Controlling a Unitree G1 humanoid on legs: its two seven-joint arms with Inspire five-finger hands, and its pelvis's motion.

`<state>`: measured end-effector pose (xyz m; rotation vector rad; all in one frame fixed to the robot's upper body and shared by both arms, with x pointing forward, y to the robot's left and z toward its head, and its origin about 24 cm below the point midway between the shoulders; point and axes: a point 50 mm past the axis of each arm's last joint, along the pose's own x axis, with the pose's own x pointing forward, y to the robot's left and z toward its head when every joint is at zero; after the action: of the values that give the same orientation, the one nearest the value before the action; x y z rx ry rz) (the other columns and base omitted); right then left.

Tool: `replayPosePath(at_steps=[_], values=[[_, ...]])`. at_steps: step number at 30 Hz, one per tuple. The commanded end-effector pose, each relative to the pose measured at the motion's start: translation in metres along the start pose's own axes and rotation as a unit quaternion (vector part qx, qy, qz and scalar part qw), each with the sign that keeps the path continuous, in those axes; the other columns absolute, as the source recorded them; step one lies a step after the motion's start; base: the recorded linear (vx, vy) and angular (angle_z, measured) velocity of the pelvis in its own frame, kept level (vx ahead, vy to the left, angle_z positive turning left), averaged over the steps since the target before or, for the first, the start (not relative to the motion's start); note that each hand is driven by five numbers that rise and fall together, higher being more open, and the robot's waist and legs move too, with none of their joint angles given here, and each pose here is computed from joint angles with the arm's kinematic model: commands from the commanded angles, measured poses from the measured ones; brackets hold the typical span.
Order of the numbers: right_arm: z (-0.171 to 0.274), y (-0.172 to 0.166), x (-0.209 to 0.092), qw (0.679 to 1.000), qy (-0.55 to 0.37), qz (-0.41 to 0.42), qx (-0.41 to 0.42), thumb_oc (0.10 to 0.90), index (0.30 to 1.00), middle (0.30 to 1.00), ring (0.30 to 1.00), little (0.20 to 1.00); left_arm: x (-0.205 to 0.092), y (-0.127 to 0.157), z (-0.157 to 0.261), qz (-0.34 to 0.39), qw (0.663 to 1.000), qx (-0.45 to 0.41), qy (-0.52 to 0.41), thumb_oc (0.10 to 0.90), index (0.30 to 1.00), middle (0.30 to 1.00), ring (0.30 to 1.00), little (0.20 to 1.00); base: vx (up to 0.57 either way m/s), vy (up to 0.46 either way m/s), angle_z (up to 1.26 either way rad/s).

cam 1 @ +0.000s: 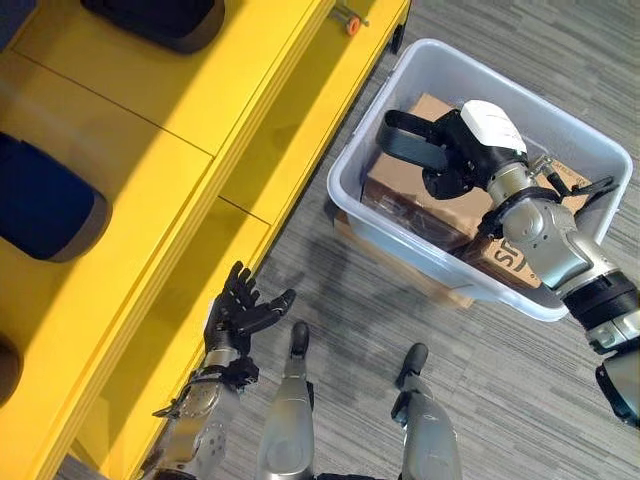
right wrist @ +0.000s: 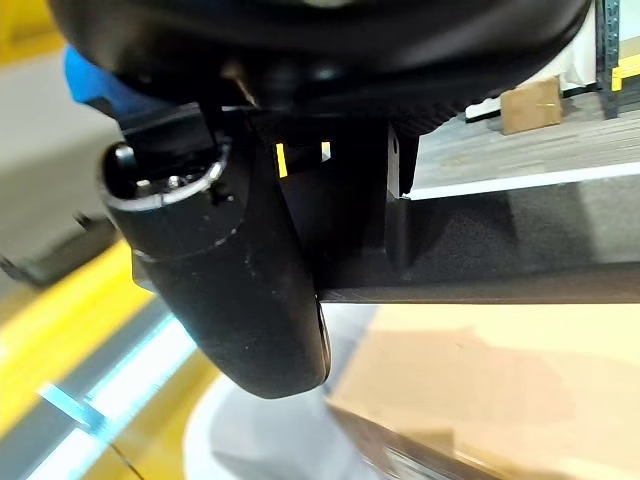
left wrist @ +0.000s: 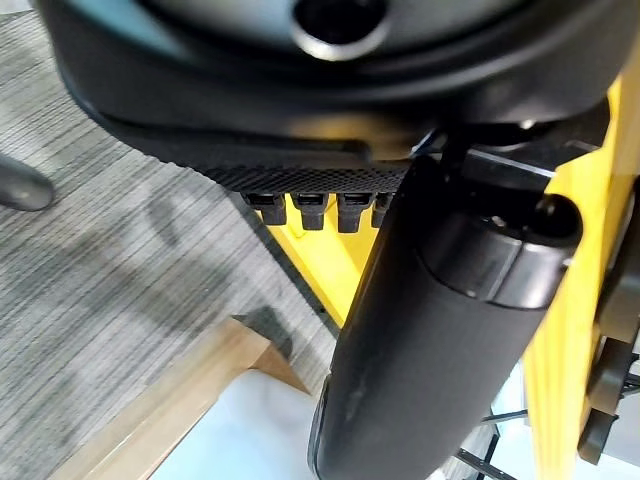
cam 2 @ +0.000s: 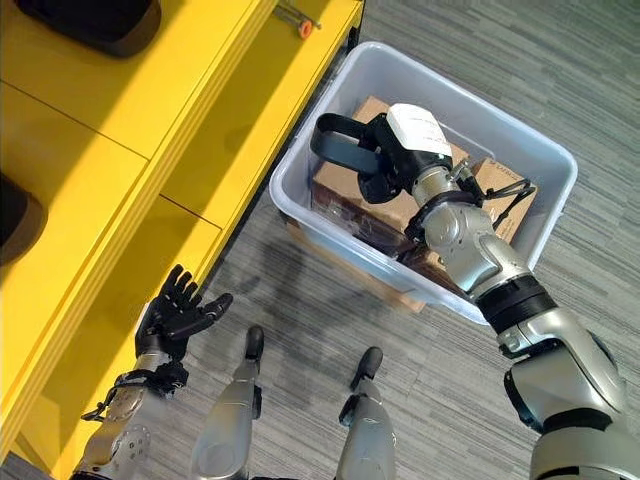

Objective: Move parts from the plastic box to the shelf.

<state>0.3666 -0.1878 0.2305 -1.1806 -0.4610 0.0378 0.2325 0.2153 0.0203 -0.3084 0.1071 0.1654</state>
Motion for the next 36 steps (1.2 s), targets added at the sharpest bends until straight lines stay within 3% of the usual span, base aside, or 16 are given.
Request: replayPosePath(at_steps=[1,22,31,36], values=[[0.006,-0.036,-0.001,0.998,-0.042,-0.053,-0.006,0.400,0.300,0.300,0.300,0.300,-0.010,-0.003,0.006,-0.041,0.998,0.033,-0.023,0.900,1.000,1.000,1.000,1.000,0.11,-0.013,-0.05],[-0.004,-0.006,-0.035,0.996,-0.041,-0.012,0.073,0.400,0.300,0.300,0.300,0.300,-0.022,0.003,-0.016,-0.044,0.997,0.056,0.024,0.900,1.000,1.000,1.000,1.000,0.06,-0.012,-0.04],[-0.007,-0.001,-0.046,0.994,-0.042,0.010,0.096,0.400,0.300,0.300,0.300,0.300,-0.011,-0.004,-0.005,-0.047,0.997,0.064,-0.006,0.900,1.000,1.000,1.000,1.000,0.01,-0.003,-0.02],[-0.012,-0.007,-0.054,0.991,-0.040,-0.010,0.125,0.400,0.300,0.300,0.300,0.300,-0.002,-0.003,0.023,-0.042,0.989,0.126,-0.069,0.900,1.000,1.000,1.000,1.000,0.03,-0.008,-0.11]])
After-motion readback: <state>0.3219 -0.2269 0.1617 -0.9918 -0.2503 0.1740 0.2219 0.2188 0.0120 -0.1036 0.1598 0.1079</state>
